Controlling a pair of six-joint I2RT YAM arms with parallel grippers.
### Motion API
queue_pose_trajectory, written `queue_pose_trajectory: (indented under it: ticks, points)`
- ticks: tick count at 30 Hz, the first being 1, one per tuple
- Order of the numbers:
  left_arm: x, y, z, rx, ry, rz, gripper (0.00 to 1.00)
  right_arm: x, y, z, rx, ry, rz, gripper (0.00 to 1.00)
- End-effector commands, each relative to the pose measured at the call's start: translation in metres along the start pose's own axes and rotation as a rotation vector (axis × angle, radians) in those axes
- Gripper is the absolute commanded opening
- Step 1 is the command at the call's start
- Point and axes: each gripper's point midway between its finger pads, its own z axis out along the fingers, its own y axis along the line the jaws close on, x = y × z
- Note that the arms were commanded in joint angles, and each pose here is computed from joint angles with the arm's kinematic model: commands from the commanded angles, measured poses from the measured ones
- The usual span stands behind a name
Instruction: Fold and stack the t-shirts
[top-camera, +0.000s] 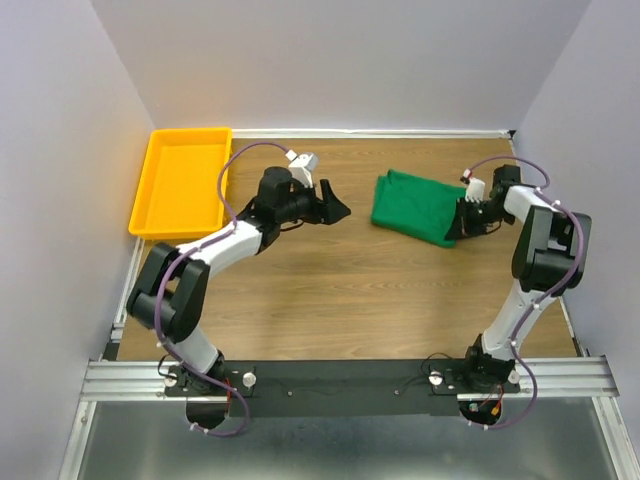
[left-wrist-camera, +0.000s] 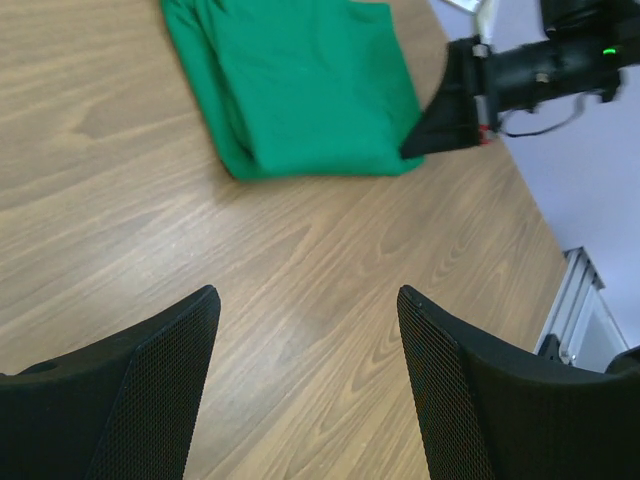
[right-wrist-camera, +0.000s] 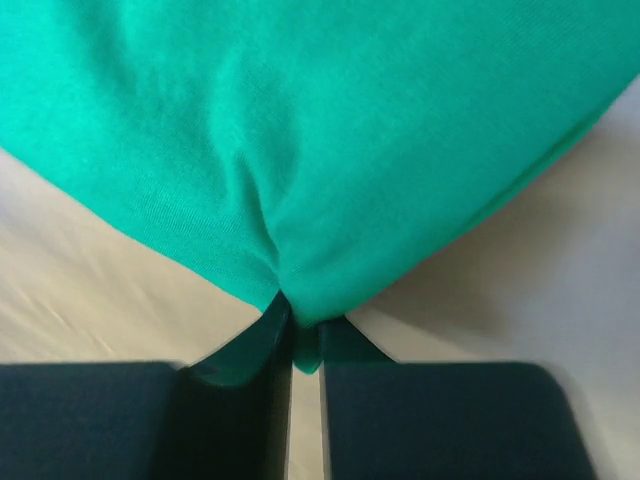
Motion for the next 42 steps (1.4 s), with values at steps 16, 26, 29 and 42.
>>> queue_pose_trajectory:
  ticks: [16,26,29,42]
  points:
    - [0.021,-0.023,0.144,0.045,0.193,0.119,0.79,0.0,-0.025,-0.097,0.01,-0.043,-0.175,0.83]
    - [0.048,-0.003,0.176,-0.017,0.247,0.038,0.58,-0.026,-0.039,-0.066,-0.038,-0.117,0.011,0.84]
    - [0.054,0.004,0.185,-0.041,0.264,0.009,0.56,-0.03,-0.04,-0.067,-0.029,-0.135,0.017,0.84]
    - [0.056,0.019,0.213,-0.088,0.277,-0.031,0.45,-0.029,-0.038,-0.068,-0.035,-0.152,0.039,0.84]
